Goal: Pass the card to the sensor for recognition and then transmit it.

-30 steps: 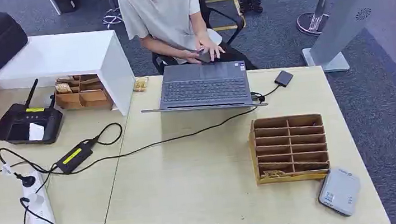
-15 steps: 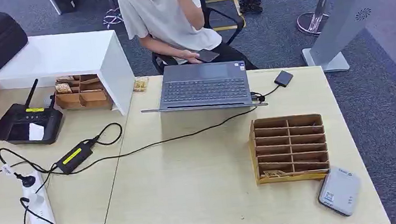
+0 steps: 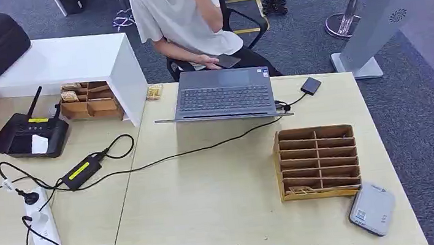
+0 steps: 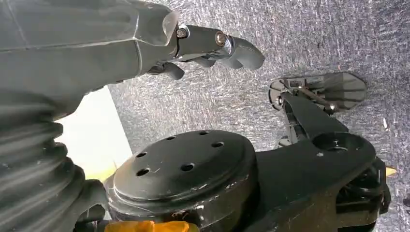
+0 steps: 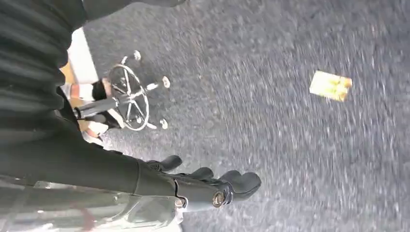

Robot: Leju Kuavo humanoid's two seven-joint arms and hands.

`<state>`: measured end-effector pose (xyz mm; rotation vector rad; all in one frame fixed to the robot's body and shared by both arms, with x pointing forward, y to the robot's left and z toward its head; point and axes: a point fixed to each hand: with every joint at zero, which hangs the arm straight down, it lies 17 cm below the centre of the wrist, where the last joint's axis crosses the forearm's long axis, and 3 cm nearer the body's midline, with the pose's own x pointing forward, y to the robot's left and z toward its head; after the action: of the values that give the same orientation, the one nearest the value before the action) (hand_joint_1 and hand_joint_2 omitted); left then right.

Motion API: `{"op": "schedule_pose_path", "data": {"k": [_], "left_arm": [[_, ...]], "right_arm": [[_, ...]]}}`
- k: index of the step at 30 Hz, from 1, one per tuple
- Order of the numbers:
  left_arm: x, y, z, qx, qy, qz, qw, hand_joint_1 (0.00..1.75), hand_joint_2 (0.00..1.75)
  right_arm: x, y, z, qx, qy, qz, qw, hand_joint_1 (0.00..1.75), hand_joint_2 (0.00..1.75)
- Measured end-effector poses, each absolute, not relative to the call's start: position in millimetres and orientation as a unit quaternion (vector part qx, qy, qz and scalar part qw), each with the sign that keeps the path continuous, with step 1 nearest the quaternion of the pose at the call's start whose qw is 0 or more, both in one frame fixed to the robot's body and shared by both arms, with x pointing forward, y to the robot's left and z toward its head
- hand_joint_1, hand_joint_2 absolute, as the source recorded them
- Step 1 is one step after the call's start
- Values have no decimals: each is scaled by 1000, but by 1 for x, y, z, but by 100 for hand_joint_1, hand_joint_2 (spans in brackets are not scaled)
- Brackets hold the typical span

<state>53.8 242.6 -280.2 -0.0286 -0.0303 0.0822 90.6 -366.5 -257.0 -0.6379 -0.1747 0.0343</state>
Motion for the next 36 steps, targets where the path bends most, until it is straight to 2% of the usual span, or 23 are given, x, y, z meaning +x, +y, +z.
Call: {"op": "schedule_pose_path", "data": {"k": [10, 16, 20, 25, 36], "left_arm": [[54, 241, -280, -14, -15, 53, 998, 0, 175], [53, 244, -280, -15, -22, 58, 998, 0, 175], [54, 248, -281, -18, -31, 58, 998, 0, 175], [55, 252, -280, -21, -38, 60, 997, 0, 175], [56, 251, -280, -23, -41, 61, 997, 0, 175]], "right_arm": [[90, -404, -246, -362, -106, 8, 926, 0, 175], [50, -517, -236, -372, -79, -2, 925, 0, 175], [21, -611, -207, -378, -61, -9, 924, 0, 175], [12, -691, -163, -399, -58, -15, 915, 0, 175], [13, -730, -135, -439, -56, -11, 897, 0, 175]]}}
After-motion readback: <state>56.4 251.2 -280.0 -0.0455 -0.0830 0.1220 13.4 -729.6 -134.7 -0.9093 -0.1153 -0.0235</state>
